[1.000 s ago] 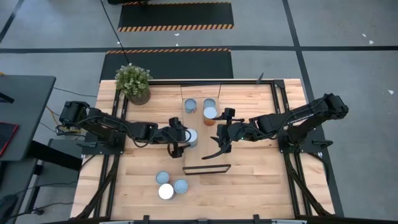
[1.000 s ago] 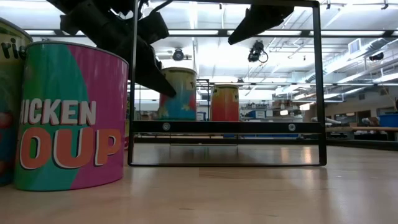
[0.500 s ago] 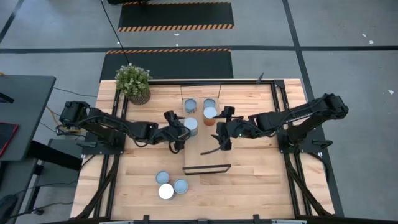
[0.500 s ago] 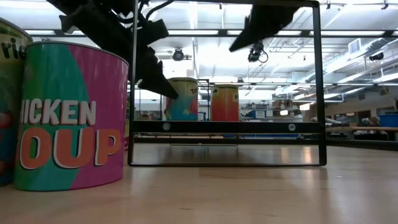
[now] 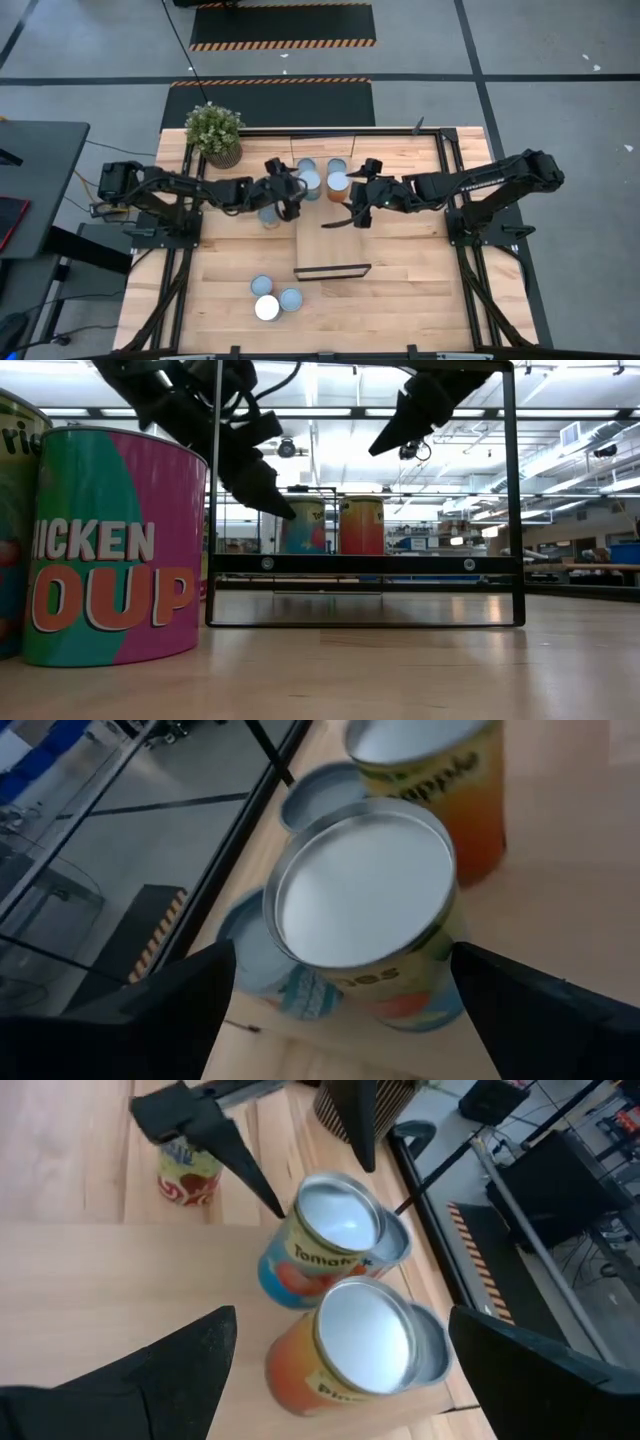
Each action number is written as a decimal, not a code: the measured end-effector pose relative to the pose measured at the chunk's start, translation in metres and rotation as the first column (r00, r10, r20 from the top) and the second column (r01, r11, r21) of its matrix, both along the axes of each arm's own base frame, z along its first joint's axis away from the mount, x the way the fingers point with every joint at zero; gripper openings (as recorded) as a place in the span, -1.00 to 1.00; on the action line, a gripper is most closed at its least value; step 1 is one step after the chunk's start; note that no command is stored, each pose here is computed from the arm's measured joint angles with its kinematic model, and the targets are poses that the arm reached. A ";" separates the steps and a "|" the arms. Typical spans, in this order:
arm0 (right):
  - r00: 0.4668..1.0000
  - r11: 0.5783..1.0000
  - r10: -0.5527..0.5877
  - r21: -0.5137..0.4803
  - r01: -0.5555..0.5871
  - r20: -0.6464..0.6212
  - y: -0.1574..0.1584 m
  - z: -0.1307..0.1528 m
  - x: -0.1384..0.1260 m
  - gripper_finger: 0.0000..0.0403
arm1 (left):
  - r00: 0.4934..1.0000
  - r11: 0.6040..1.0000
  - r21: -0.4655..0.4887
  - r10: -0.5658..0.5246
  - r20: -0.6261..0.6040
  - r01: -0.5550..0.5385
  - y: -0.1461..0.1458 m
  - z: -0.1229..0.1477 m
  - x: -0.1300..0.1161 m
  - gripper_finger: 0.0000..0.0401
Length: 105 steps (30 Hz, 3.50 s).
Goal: Pick and place cans onto a shelf
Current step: Put the large canned tomatoes on the shelf, then adjust the cans on the shelf
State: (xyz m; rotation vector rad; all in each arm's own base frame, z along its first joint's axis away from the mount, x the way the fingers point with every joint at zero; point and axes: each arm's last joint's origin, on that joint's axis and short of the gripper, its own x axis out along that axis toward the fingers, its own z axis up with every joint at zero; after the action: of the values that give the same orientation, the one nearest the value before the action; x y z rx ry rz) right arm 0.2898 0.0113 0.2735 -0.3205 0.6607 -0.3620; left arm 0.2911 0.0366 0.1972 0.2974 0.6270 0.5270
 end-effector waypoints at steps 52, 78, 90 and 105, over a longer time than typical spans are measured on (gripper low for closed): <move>0.980 0.992 -0.126 0.051 0.119 0.155 -0.078 0.030 -0.019 0.85 | 0.993 0.987 -0.148 0.039 -0.112 -0.055 0.050 0.024 -0.051 0.87; 0.991 0.979 -0.071 0.200 0.048 0.113 -0.130 -0.044 -0.047 0.85 | 0.994 0.978 -0.185 0.082 -0.078 -0.095 0.050 0.024 -0.051 0.87; 0.983 0.970 0.038 0.231 -0.080 0.181 -0.146 -0.081 -0.044 0.85 | 0.995 0.975 -0.198 0.100 -0.003 -0.099 0.051 0.029 -0.047 0.87; 0.982 0.959 0.079 0.256 -0.122 0.173 -0.157 -0.113 -0.029 0.87 | 0.991 0.964 -0.237 0.129 0.027 -0.118 0.051 0.029 -0.047 0.87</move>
State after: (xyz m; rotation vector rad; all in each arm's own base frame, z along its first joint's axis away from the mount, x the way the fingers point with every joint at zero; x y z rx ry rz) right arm 0.2609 -0.1457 0.1609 -0.0671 0.5236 -0.1953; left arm 0.2443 0.0875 0.2265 0.0229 0.6625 0.5711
